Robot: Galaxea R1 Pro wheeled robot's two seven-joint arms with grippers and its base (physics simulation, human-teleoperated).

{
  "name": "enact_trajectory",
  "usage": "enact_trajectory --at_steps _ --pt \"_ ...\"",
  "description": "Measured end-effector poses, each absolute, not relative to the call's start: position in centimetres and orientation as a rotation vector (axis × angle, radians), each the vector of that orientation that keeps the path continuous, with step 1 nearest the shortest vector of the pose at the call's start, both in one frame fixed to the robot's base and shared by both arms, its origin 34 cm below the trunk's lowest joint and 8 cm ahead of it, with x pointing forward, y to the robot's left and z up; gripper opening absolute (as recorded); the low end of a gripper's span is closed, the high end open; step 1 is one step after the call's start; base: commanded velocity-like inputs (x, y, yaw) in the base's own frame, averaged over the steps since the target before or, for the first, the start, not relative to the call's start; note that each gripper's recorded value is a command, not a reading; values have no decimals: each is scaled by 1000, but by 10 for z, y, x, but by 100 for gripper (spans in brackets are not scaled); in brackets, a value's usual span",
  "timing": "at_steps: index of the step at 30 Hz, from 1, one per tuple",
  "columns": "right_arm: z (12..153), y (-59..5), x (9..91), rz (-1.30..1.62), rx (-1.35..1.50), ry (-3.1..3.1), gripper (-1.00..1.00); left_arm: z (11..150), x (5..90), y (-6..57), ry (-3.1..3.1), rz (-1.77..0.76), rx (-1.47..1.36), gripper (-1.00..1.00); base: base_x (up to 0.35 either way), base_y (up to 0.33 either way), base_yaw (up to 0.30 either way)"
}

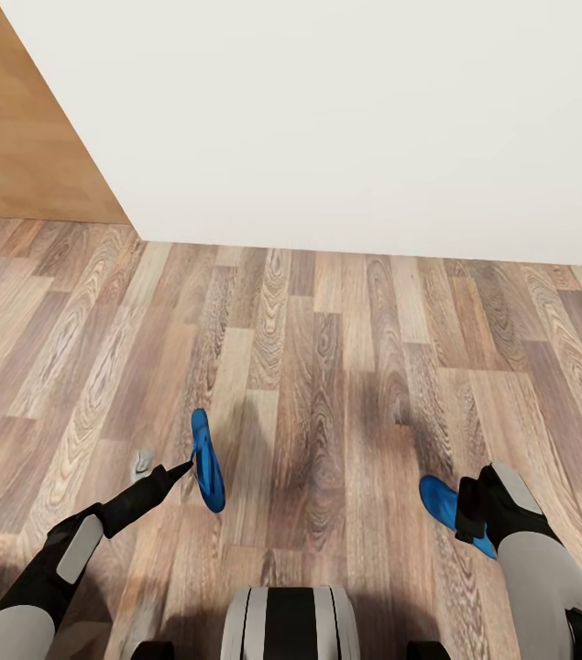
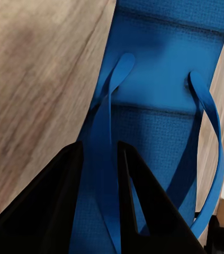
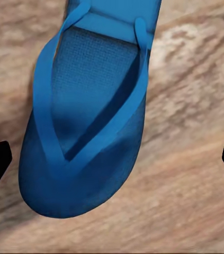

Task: In the bedroom, move the book from the bed onto either nightstand, and place the two sandals side by side next to the bed.

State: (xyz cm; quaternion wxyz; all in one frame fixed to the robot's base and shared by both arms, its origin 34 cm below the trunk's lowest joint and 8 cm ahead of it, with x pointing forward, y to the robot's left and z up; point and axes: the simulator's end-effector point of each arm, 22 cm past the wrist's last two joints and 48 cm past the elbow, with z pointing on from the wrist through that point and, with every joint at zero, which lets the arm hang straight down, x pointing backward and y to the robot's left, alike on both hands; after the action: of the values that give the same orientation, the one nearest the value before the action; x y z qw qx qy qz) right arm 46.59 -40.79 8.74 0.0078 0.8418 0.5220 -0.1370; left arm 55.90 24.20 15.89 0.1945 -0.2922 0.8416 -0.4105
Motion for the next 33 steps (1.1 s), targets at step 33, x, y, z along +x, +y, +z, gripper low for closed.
enact_trajectory --at_steps 33 --pt "87 -408 466 -430 2631 1631 100 156 557 234 2355 -1158 -827 -100 28 6 0"
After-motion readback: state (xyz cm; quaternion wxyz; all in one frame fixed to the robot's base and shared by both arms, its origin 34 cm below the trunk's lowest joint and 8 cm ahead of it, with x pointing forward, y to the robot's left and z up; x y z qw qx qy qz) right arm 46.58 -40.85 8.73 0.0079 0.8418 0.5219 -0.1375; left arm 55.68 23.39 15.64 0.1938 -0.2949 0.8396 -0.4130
